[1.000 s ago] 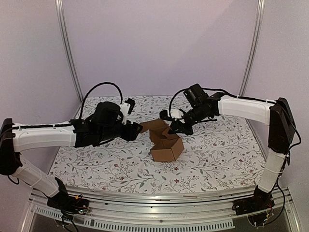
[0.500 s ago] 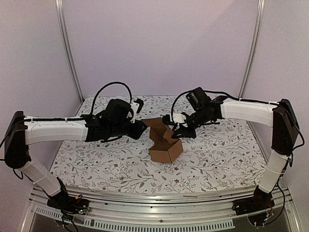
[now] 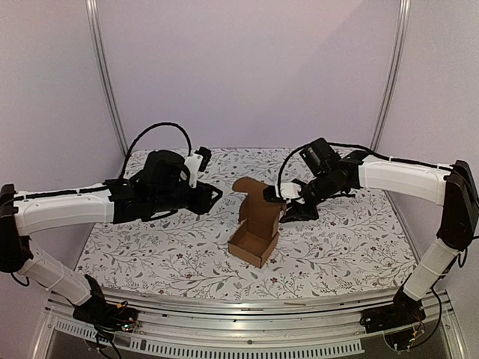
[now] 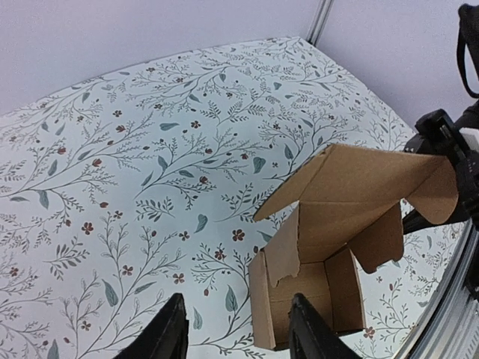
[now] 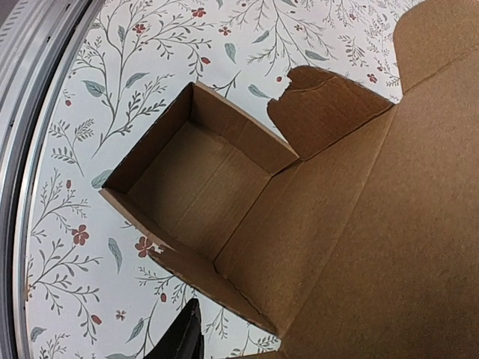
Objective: Fold the paper box
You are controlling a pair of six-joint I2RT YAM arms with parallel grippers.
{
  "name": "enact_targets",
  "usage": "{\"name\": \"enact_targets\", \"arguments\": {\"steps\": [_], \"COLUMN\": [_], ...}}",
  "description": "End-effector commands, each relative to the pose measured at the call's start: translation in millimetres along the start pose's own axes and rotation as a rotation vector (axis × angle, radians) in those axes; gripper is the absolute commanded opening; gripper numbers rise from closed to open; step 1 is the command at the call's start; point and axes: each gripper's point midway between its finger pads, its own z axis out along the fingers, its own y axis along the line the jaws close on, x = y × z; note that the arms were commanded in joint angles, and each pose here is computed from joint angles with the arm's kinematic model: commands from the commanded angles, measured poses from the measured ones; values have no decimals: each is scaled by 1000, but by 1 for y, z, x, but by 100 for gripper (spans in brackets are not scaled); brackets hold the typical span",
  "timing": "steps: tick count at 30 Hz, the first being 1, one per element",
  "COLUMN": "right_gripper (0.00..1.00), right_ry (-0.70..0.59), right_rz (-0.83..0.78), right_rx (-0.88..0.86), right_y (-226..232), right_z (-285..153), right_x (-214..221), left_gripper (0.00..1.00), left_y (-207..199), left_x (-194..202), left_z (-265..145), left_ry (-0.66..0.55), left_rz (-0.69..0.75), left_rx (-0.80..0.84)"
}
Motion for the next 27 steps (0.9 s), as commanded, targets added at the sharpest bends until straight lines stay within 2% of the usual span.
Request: {"name": "enact_targets", "arguments": {"steps": [1, 6, 13, 16, 23, 27], "right_gripper": [38, 39, 39, 40, 40, 40], "right_ry": [47, 62, 66, 70, 95, 89], "right_rz": [-12, -3, 24, 37, 95, 111], "right_rx": [17, 42, 38, 37, 58, 53], "right_y": [7, 7, 9, 11, 4, 4], "right_z": [-11, -26, -31, -32, -28, -25], "right_x": [9, 13, 15, 17, 21, 21], "left_gripper": [50, 60, 60, 52, 20, 8], "left_y": [11, 9, -6, -15, -35, -37], "left_x": [4, -7, -16, -15, -17, -17], "left_z": [-4, 14, 58, 71, 72, 67], "left_ry": [23, 43, 103, 131, 122, 107], "left_rz": [6, 48, 118, 134, 125, 115], "left_rx": [-42, -24, 75, 125, 227, 234]}}
